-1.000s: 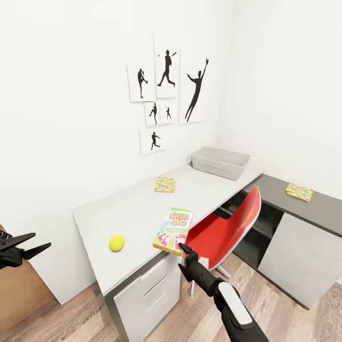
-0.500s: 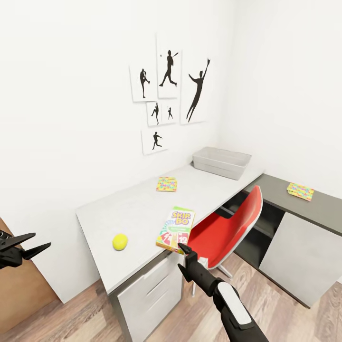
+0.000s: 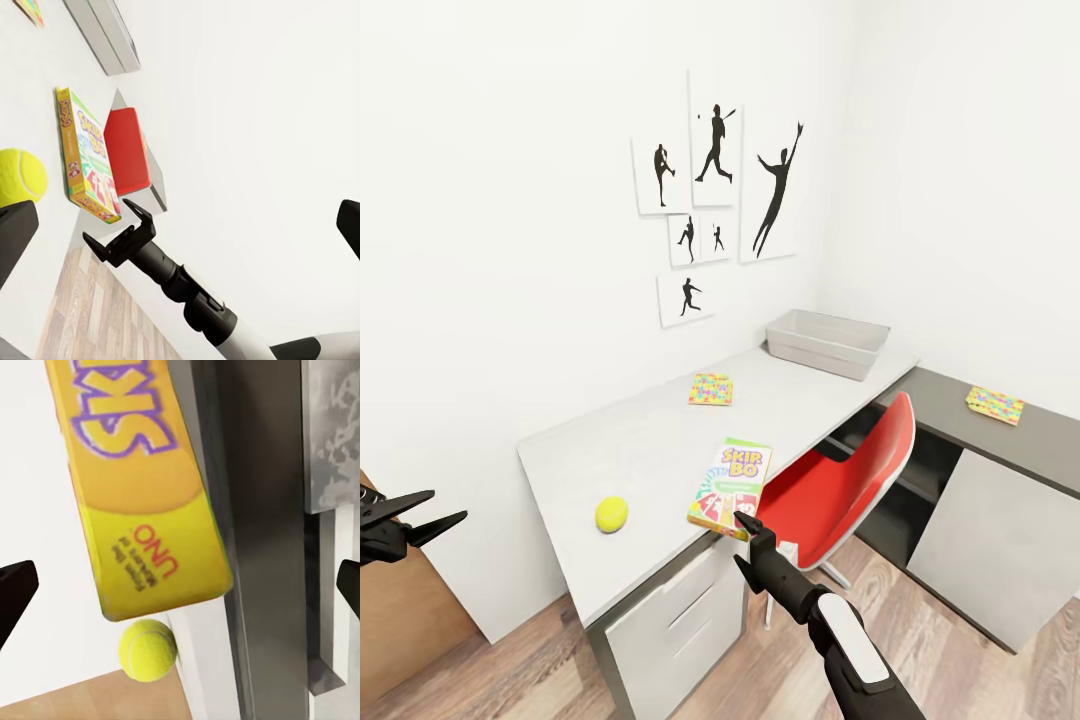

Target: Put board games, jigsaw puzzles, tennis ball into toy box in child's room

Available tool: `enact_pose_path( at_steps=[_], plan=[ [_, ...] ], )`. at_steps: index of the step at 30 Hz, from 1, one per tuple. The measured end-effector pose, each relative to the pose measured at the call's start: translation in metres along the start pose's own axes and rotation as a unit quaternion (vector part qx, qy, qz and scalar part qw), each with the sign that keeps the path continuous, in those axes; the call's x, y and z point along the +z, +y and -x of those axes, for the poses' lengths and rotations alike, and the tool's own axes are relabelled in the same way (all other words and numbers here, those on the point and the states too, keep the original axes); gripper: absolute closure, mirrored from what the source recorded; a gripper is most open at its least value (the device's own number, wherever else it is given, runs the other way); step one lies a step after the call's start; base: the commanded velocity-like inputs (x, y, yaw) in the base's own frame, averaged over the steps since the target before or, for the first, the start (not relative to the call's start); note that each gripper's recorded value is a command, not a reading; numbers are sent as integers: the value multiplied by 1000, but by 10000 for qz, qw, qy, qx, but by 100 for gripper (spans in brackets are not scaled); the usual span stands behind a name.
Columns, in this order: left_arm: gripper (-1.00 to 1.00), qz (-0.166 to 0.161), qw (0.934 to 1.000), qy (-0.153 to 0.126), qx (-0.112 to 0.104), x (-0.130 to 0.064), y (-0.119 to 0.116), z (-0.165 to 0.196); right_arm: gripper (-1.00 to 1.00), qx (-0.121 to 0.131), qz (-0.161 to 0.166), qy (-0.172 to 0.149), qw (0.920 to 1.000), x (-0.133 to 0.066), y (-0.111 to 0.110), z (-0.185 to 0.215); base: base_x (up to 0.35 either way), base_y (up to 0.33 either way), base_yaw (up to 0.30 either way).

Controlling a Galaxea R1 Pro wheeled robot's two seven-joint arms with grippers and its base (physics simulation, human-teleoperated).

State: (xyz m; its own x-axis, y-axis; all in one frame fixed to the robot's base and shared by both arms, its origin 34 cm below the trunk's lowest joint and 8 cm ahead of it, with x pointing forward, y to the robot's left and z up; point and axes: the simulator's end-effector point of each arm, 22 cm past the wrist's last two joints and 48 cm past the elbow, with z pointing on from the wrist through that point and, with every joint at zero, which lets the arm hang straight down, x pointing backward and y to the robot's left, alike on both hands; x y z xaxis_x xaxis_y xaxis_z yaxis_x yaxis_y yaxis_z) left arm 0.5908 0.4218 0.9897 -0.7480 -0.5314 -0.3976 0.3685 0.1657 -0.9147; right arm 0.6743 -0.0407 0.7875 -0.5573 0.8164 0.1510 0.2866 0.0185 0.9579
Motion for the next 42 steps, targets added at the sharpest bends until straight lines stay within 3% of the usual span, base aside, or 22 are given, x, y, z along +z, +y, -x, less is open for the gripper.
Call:
enact_pose_path(
  at_steps=[15,16,27,42],
  plan=[
    [-100,3,10000,1,0,0,0,0,-100,-2,10,1,10000,0,0,0,51,0,0],
    [-100,2,10000,1,0,0,0,0,100,-1,11,1,10000,0,0,0,10,0,0],
    [-100,-12,10000,-2,-34,0,-1,0,100,7,49,19,10000,0,2,-1,1,0,0],
    [-100,-17,9999,-2,-111,2,-23,10,100,-19,87,46,10000,-5,28,-7,0,0,0]
  ],
)
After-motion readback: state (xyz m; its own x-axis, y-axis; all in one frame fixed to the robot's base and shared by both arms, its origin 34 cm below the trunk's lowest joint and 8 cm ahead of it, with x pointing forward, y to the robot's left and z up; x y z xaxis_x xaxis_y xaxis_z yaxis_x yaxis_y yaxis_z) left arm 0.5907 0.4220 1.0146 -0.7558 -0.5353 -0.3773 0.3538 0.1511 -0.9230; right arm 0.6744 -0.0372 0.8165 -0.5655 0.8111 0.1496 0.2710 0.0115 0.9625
